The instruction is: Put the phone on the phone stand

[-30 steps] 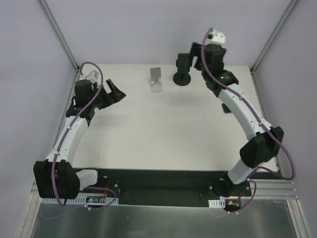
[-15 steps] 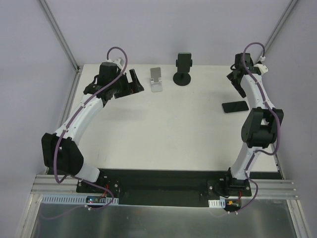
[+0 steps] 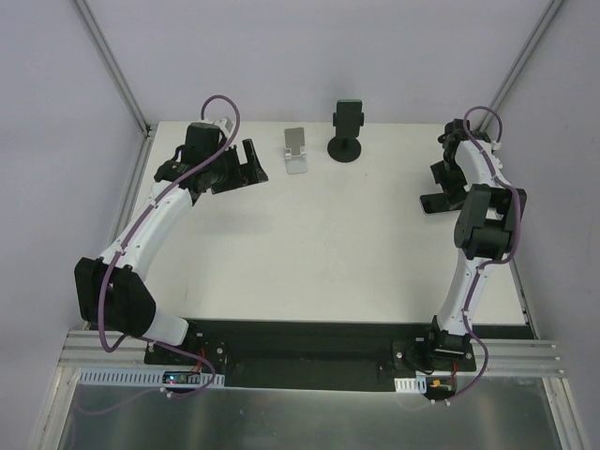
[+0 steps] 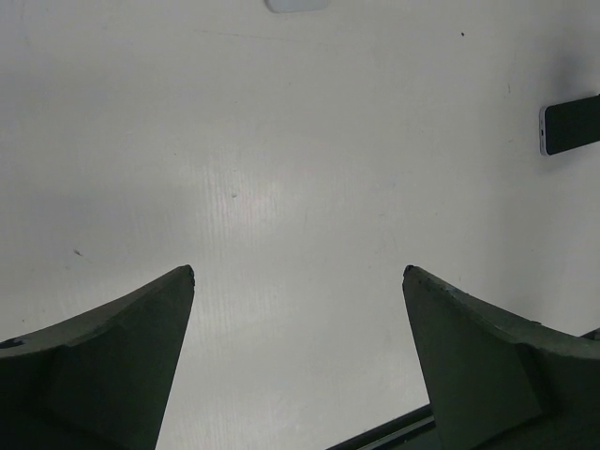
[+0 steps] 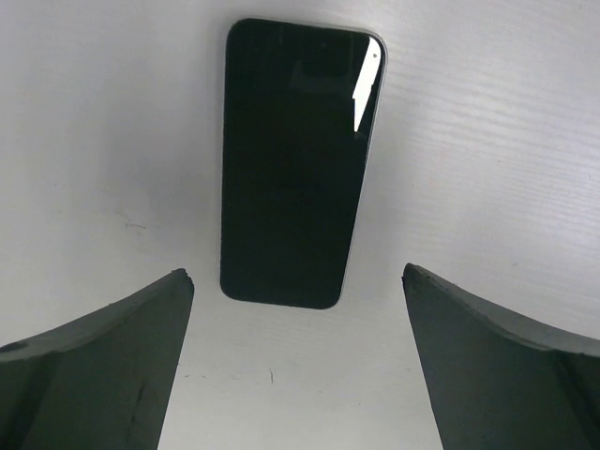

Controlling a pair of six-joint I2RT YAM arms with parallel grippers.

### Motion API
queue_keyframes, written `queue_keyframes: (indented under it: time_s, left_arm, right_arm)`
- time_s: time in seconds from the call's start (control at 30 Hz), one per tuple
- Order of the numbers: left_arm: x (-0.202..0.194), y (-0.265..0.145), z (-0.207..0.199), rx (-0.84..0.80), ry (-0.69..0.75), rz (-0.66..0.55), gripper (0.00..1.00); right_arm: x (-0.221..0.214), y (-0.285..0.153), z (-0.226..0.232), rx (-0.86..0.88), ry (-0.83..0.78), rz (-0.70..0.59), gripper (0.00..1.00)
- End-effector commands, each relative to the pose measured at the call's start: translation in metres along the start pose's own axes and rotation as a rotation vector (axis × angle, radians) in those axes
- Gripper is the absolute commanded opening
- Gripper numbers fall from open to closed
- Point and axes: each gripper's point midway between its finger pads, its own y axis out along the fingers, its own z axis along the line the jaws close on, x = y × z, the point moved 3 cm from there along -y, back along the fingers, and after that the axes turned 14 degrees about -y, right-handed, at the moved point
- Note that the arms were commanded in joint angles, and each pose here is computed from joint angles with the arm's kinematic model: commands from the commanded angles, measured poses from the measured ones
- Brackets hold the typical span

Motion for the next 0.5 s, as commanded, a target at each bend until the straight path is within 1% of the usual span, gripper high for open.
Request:
queue_keyframes:
  time_s: [0.0, 0.1, 0.3, 0.4, 0.47]
  left_arm:
    - [-0.003, -0.002, 0.004, -0.005, -0.028, 0.011, 0.9]
    - [-0.005, 0.004, 0.005, -0.018, -0.048, 0.045, 0.89]
    - [-0.005, 0.004, 0.005, -0.038, -0.053, 0.037, 0.91]
    - [-0.006, 0.006, 0.005, -0.045, -0.059, 0.048, 0.91]
    - [-0.008, 0.009, 0.006, -0.044, -0.062, 0.06, 0.91]
  right_arm:
    - [-0.001, -0.013, -0.009, 0.004, 0.126, 0.05, 0.96]
    - [-0.004, -0.008, -0.01, -0.006, 0.142, 0.065, 0.96]
    - [-0.006, 0.005, -0.006, 0.0, 0.178, 0.076, 0.96]
    - [-0.011, 0.018, -0.005, -0.009, 0.195, 0.122, 0.96]
    - [-0.009, 0.023, -0.007, -0.017, 0.211, 0.127, 0.96]
